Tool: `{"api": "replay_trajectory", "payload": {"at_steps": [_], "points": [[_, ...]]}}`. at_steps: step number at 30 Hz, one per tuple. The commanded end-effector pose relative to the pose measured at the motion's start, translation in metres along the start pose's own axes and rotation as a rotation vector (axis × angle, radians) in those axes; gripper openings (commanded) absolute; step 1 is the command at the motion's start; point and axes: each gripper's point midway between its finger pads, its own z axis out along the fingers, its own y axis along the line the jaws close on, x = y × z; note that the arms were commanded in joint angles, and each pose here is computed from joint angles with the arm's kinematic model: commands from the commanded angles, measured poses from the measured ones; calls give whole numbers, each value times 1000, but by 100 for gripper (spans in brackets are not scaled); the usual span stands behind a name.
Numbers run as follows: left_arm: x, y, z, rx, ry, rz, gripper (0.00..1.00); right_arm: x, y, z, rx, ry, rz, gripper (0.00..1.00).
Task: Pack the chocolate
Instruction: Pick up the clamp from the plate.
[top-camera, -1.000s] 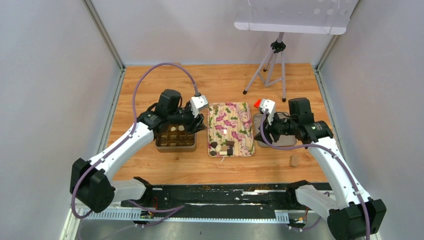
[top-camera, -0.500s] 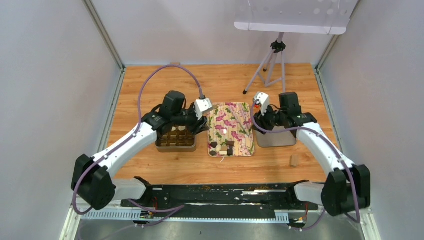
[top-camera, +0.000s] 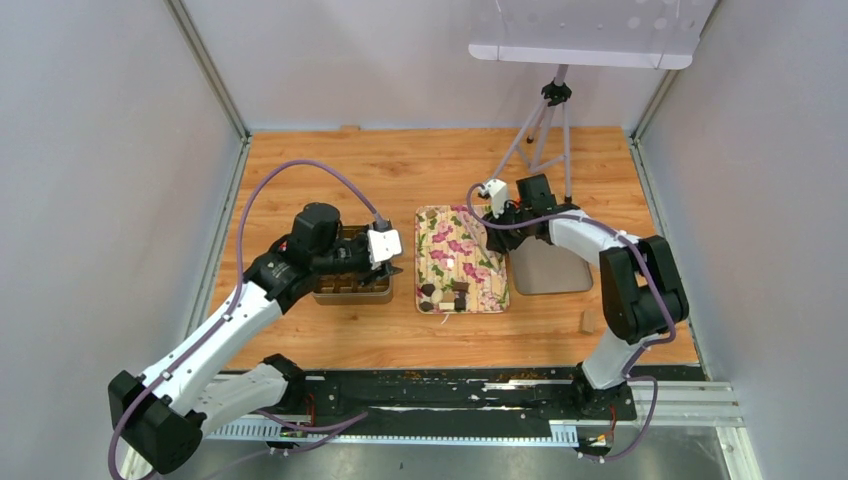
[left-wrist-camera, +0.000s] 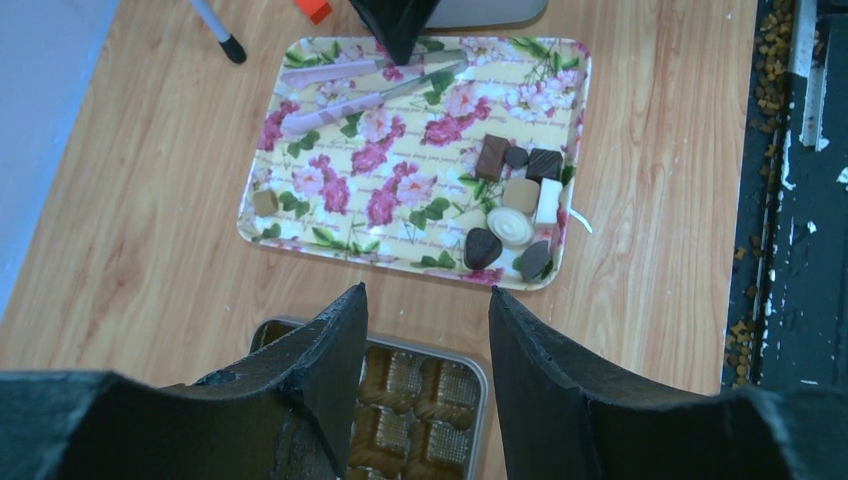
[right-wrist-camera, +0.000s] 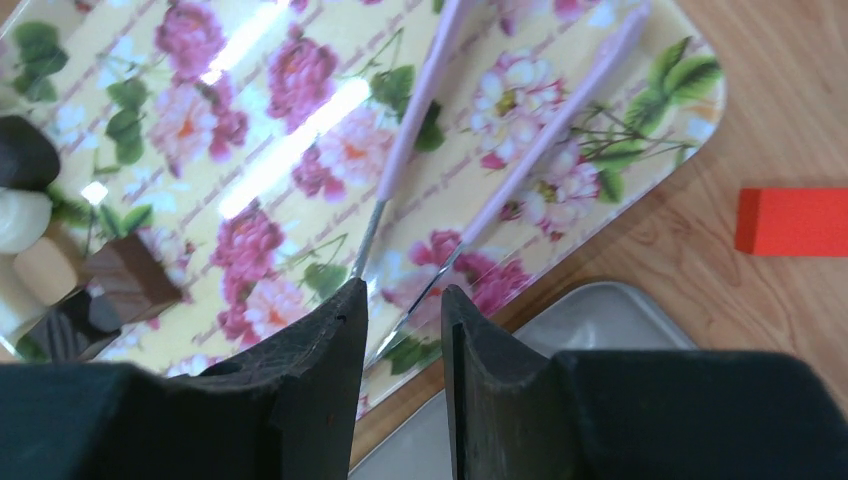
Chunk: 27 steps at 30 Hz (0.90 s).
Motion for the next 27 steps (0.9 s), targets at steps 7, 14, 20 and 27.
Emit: {"api": "replay_trajectory", "payload": {"at_steps": [7,14,20,27], "points": [[9,-5,-5,6,23,51,56,-29,-31,27,84,-32,23,32],[5,-3,-4,37,28,118,57,-23,-40,40,162,23,19,27],[2,-2,0,65,16,166,57,-21,-42,41,177,42,21,4],[1,18,8,-18,22,146,56,-82,-3,-5,58,-150,134,0]]}}
